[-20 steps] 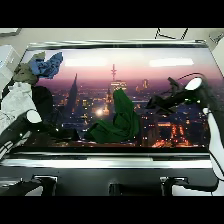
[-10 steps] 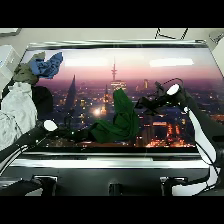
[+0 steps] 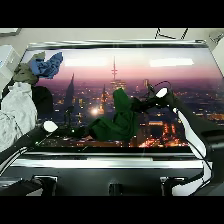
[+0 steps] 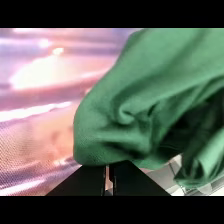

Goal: Fold the clothes and pants, and hang the long-sleeved shirts on hangers.

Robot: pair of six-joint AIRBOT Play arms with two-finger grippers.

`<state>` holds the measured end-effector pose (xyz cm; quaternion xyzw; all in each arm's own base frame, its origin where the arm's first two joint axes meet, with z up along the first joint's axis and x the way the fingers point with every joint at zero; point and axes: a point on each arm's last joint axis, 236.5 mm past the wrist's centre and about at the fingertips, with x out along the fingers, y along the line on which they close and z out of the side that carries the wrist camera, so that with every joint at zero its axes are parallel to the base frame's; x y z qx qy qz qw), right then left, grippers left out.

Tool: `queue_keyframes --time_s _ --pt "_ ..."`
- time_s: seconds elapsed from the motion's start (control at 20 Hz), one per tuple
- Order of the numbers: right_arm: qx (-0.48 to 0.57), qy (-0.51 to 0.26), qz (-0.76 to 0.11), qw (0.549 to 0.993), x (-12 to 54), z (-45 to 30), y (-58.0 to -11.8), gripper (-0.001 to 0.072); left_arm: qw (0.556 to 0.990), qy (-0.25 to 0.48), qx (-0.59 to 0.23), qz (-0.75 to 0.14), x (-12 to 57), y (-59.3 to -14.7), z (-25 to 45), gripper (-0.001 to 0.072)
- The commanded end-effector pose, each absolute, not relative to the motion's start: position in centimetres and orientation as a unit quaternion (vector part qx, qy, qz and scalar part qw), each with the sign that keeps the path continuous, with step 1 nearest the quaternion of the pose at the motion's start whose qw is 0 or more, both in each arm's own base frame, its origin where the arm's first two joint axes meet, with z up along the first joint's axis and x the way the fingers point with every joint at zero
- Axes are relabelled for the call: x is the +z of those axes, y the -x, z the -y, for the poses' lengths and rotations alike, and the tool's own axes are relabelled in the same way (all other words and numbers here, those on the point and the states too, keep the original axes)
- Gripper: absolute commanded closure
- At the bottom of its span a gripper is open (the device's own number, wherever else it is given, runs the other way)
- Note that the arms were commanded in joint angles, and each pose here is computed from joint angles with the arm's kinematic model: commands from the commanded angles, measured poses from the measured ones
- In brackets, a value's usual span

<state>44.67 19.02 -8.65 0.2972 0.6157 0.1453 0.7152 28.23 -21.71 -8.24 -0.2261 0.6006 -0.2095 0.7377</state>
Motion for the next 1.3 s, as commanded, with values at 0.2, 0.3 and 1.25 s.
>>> queue_keyframes --time_s 0.2,0.3,1.25 --pt "0.163 -0.103 -0.453 0.87 7.1 -14.7 -50.8 0.0674 0.874 0.168 -0.251 -0.381 9.5 -35.4 18.7 0.0684" --pt "0.121 -0.03 -0.359 0.925 17.2 -11.0 -51.0 0.0673 0.923 0.162 -0.244 -0.251 21.0 -36.6 15.7 0.0684" --pt "0.078 -0.079 -0.585 0.803 9.7 -8.7 -30.2 0.0673 0.975 0.155 -0.121 -0.105 30.2 -39.3 5.2 0.0682"
